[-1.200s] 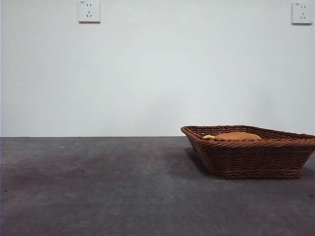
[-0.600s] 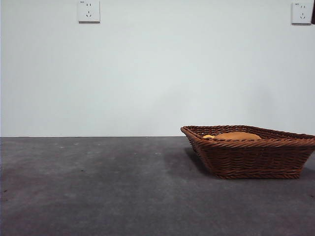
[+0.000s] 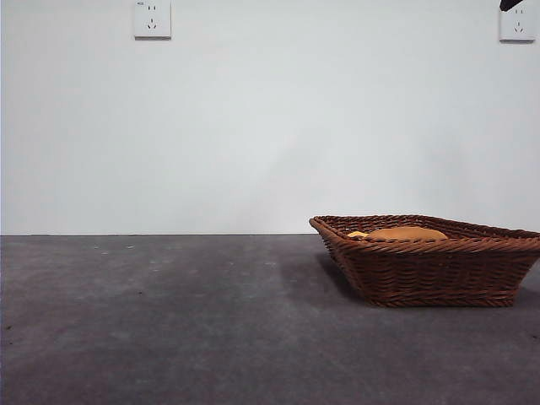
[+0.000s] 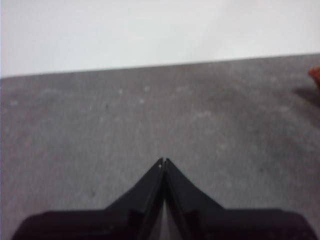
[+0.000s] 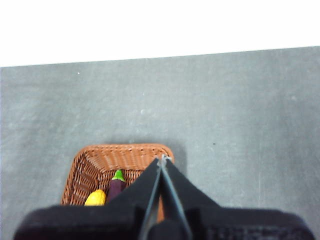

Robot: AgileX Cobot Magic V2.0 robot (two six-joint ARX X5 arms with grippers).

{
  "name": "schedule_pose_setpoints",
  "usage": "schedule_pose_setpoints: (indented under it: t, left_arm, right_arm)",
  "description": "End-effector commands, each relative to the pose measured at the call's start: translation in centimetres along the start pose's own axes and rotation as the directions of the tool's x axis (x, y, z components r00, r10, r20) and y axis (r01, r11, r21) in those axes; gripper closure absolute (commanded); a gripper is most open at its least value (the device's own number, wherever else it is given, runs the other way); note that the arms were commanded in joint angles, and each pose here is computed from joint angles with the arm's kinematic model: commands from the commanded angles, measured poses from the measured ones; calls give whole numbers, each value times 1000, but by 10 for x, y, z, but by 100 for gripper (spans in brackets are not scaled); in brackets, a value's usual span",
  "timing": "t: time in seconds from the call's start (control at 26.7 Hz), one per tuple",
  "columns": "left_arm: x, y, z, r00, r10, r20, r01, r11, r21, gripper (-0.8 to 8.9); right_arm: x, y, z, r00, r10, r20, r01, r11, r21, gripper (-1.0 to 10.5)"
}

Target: Help me put the vegetables on the table into the basket

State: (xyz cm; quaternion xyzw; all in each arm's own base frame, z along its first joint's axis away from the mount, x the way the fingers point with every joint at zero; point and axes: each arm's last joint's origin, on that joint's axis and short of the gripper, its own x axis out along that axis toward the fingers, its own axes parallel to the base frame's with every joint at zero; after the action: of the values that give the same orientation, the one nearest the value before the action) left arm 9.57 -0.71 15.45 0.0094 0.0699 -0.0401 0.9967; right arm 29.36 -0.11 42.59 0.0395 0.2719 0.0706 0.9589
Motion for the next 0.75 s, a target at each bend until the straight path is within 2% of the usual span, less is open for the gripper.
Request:
schedule_pose_setpoints:
  t: [0.04, 0.11, 0.75]
  left_arm:
    - [1, 1, -6, 999, 8, -32, -7, 1000, 22, 817]
    - [1, 1, -6, 999, 12, -32, -10, 997, 73, 817]
    - [1, 1, -5, 1000, 14, -22, -13, 998, 66, 817]
  right_arm:
    - [3, 0, -1, 1000, -1, -3, 1, 1000, 6, 946]
    - [3, 0, -1, 1000, -1, -3, 1, 1000, 6, 945]
    - [3, 0, -1, 1000, -1, -3, 1, 1000, 6, 946]
